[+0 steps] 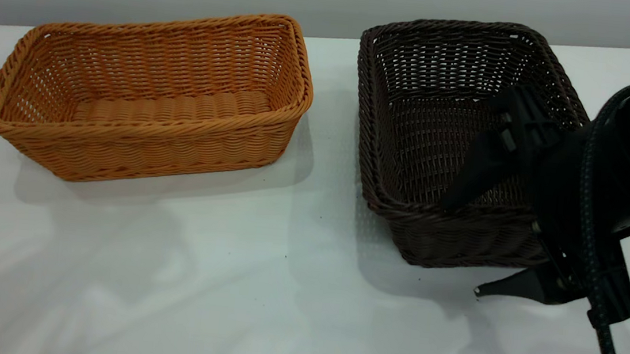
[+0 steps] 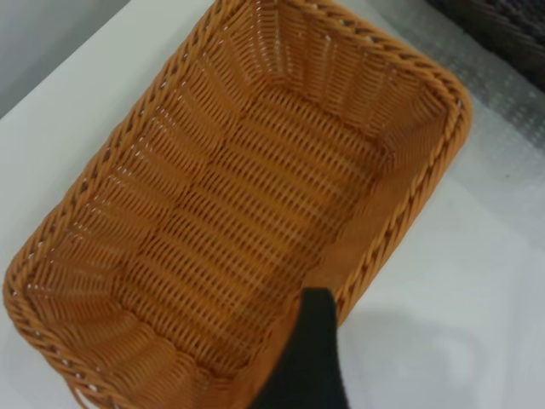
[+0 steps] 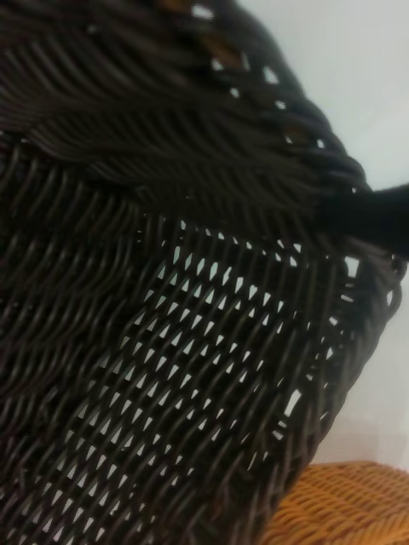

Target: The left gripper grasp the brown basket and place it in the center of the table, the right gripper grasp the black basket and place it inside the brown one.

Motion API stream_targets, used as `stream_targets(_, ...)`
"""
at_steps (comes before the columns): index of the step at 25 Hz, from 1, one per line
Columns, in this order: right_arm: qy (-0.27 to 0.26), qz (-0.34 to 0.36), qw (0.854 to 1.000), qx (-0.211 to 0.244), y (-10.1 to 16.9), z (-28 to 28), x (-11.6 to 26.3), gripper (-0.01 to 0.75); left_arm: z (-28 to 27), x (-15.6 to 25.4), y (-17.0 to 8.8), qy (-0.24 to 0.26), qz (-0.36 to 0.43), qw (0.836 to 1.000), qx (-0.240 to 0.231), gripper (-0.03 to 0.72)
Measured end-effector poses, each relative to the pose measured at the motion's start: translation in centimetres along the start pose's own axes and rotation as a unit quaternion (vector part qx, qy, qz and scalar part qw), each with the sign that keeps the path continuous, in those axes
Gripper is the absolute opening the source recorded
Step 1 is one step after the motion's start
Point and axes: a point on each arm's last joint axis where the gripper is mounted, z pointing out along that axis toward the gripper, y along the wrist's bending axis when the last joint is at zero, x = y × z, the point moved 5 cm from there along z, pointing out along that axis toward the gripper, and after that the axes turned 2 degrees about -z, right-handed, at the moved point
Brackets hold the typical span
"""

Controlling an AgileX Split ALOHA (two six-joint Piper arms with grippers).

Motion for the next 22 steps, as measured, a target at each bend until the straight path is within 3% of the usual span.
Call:
stream_targets(10,-0.016,0.001,1.000,-0.026,2.0,0.0,-0.4,0.561,0.0,0.0,0.0,0.001,0.001,1.000,0.000,0.618)
stream_targets(22,-0.076,0.086,0.992,-0.054,2.7,-0.2,-2.3,0.561,0.0,0.1,0.0,0.003,0.004,1.000,0.001,0.618)
